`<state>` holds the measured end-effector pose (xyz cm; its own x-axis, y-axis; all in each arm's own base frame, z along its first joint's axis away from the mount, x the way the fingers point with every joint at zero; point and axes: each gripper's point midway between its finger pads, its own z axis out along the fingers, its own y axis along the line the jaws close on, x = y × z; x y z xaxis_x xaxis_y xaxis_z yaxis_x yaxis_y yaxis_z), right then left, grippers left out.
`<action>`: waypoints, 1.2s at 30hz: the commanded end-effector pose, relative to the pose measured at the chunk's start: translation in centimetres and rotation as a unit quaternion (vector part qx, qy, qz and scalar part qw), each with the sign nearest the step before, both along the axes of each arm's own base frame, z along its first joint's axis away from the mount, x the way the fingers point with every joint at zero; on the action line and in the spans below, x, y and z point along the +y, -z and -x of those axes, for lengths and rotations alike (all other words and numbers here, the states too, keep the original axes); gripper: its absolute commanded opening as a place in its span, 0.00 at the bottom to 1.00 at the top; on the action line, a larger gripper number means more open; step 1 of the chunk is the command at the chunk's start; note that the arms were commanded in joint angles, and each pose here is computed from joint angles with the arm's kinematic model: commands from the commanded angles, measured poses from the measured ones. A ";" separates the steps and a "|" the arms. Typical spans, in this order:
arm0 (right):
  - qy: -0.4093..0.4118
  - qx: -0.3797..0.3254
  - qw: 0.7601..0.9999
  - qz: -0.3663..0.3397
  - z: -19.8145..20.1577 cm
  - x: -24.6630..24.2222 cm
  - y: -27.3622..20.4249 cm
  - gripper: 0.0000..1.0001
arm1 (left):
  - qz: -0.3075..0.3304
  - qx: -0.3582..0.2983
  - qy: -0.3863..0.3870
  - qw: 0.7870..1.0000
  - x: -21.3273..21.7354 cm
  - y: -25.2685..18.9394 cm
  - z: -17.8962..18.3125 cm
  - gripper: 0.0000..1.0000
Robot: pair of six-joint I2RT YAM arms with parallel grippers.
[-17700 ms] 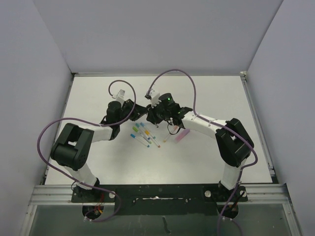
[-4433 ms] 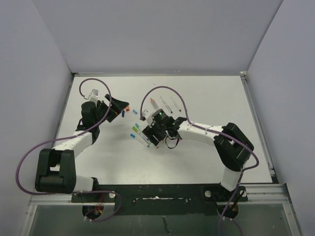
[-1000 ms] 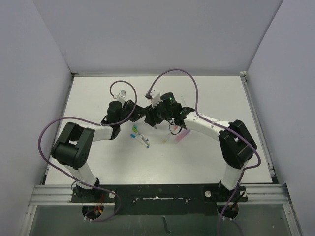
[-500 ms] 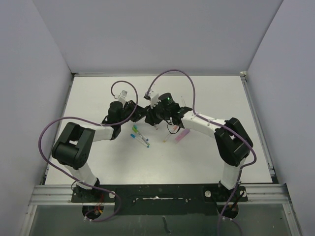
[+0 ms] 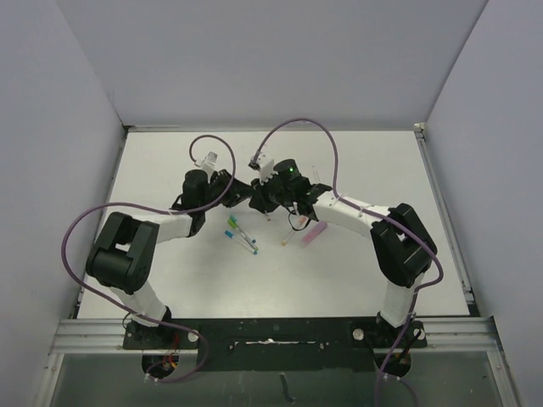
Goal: Open the pen caps
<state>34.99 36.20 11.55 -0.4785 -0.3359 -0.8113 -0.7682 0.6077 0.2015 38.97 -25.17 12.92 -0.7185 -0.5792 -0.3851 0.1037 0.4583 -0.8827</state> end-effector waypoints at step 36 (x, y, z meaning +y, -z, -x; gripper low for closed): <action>0.066 -0.059 0.990 0.107 -11.0 0.1 4.4 0.00 | -0.085 0.092 -0.128 0.984 13.5 8.9 -2.4 0.15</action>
